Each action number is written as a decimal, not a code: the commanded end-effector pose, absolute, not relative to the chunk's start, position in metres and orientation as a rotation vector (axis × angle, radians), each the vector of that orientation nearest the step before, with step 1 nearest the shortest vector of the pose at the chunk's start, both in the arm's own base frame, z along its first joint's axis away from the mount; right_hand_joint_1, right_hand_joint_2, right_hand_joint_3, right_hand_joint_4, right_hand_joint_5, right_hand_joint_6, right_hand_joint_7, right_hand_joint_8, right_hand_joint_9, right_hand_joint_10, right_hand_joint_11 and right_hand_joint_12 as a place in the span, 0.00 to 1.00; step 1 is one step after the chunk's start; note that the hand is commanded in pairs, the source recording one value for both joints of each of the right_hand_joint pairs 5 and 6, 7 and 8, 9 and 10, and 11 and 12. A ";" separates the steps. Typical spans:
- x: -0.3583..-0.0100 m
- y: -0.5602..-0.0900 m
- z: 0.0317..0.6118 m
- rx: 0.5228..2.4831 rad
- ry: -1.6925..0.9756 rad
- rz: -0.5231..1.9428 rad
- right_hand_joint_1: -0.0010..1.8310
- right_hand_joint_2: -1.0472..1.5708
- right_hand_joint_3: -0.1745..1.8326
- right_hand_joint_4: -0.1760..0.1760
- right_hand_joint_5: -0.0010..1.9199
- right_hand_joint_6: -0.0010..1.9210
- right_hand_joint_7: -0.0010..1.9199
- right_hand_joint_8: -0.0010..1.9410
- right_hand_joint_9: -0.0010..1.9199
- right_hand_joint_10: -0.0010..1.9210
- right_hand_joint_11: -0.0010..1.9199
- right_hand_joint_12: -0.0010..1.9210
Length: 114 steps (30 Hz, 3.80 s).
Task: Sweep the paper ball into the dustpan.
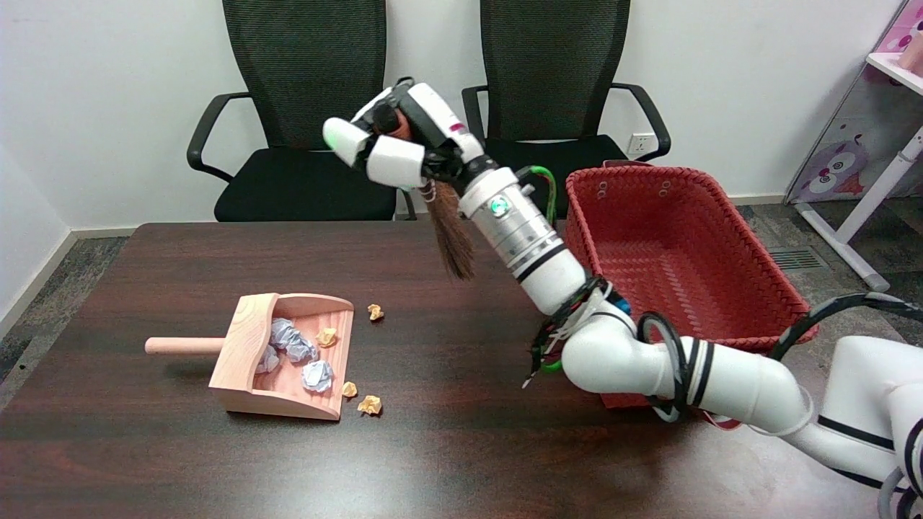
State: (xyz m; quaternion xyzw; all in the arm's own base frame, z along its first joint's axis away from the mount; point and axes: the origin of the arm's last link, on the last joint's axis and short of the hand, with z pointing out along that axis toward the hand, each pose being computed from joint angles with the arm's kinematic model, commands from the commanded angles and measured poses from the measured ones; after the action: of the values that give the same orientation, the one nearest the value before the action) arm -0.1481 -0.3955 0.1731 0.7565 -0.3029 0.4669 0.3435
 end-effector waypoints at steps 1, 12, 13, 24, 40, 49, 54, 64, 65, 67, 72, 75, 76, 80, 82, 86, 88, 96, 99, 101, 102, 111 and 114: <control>-0.162 -0.414 0.116 2.073 -0.703 0.941 0.50 1.00 0.41 0.50 1.00 1.00 1.00 0.99 1.00 1.00 1.00 1.00; -0.204 -0.430 0.093 1.983 -1.028 0.840 0.50 1.00 0.39 0.50 1.00 1.00 1.00 0.99 1.00 1.00 1.00 1.00; -0.207 -0.430 0.091 1.976 -1.047 0.834 0.50 1.00 0.38 0.50 1.00 1.00 1.00 0.99 1.00 1.00 1.00 1.00; -0.234 -0.431 0.079 1.911 -1.167 0.788 0.50 1.00 0.41 0.50 1.00 1.00 1.00 0.99 1.00 1.00 1.00 1.00; -0.248 -0.439 0.092 1.935 -1.053 0.679 0.50 1.00 0.45 0.50 1.00 1.00 1.00 0.99 1.00 1.00 1.00 1.00; -0.234 -0.444 0.094 1.974 -1.007 0.684 0.50 1.00 0.44 0.50 1.00 1.00 1.00 0.99 1.00 1.00 1.00 1.00; -0.238 -0.442 0.091 1.973 -1.029 0.669 0.50 1.00 0.43 0.50 1.00 1.00 1.00 0.99 1.00 1.00 1.00 1.00; -0.253 -0.442 0.092 1.864 -1.226 0.682 0.50 1.00 0.42 0.50 1.00 1.00 1.00 0.99 1.00 1.00 1.00 1.00; -0.254 -0.442 0.093 1.853 -1.241 0.687 0.50 1.00 0.43 0.50 1.00 1.00 1.00 0.99 1.00 1.00 1.00 1.00; -0.256 -0.443 0.095 1.822 -1.290 0.710 0.50 1.00 0.44 0.50 1.00 1.00 1.00 0.99 1.00 1.00 1.00 1.00; -0.252 -0.441 0.092 1.800 -1.359 0.752 0.50 1.00 0.45 0.50 1.00 1.00 1.00 0.99 1.00 1.00 1.00 1.00; -0.250 -0.438 0.092 1.775 -1.422 0.786 0.48 1.00 0.47 0.45 1.00 1.00 1.00 0.99 1.00 1.00 1.00 1.00; -0.250 -0.437 0.092 1.760 -1.452 0.802 0.48 1.00 0.47 0.45 1.00 1.00 1.00 0.99 1.00 1.00 1.00 1.00; -0.242 -0.433 0.090 1.740 -1.536 0.869 0.48 1.00 0.49 0.44 1.00 1.00 1.00 0.99 1.00 1.00 1.00 1.00; -0.234 -0.430 0.088 1.755 -1.551 0.914 0.48 1.00 0.51 0.44 1.00 1.00 1.00 0.99 1.00 1.00 1.00 1.00; -0.218 -0.425 0.083 1.788 -1.565 0.988 0.48 1.00 0.54 0.43 1.00 1.00 1.00 0.99 1.00 1.00 1.00 1.00; -0.213 -0.424 0.081 1.780 -1.601 1.028 0.48 1.00 0.56 0.43 1.00 1.00 1.00 0.99 1.00 1.00 1.00 1.00; -0.190 -0.408 0.085 1.690 -1.832 1.270 0.47 0.99 0.66 0.43 1.00 1.00 1.00 0.99 1.00 1.00 1.00 1.00; -0.183 -0.402 0.092 1.621 -1.940 1.355 0.47 0.99 0.65 0.43 1.00 1.00 1.00 0.99 1.00 1.00 1.00 1.00; -0.179 -0.397 0.095 1.557 -2.040 1.409 0.47 0.99 0.65 0.44 1.00 1.00 1.00 0.99 1.00 1.00 1.00 1.00; -0.178 -0.394 0.098 1.527 -2.083 1.434 0.47 0.99 0.65 0.44 1.00 1.00 1.00 0.99 1.00 1.00 1.00 1.00; -0.172 -0.377 0.144 1.565 -1.992 1.767 0.48 0.96 0.70 0.44 1.00 1.00 1.00 0.99 1.00 1.00 1.00 1.00; -0.172 -0.368 0.168 1.620 -1.875 1.876 0.48 0.93 0.74 0.43 1.00 1.00 1.00 0.99 1.00 1.00 1.00 1.00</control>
State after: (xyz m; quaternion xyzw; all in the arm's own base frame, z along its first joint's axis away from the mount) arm -0.1906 -0.4047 0.0982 0.5707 -0.6572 0.4679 0.1528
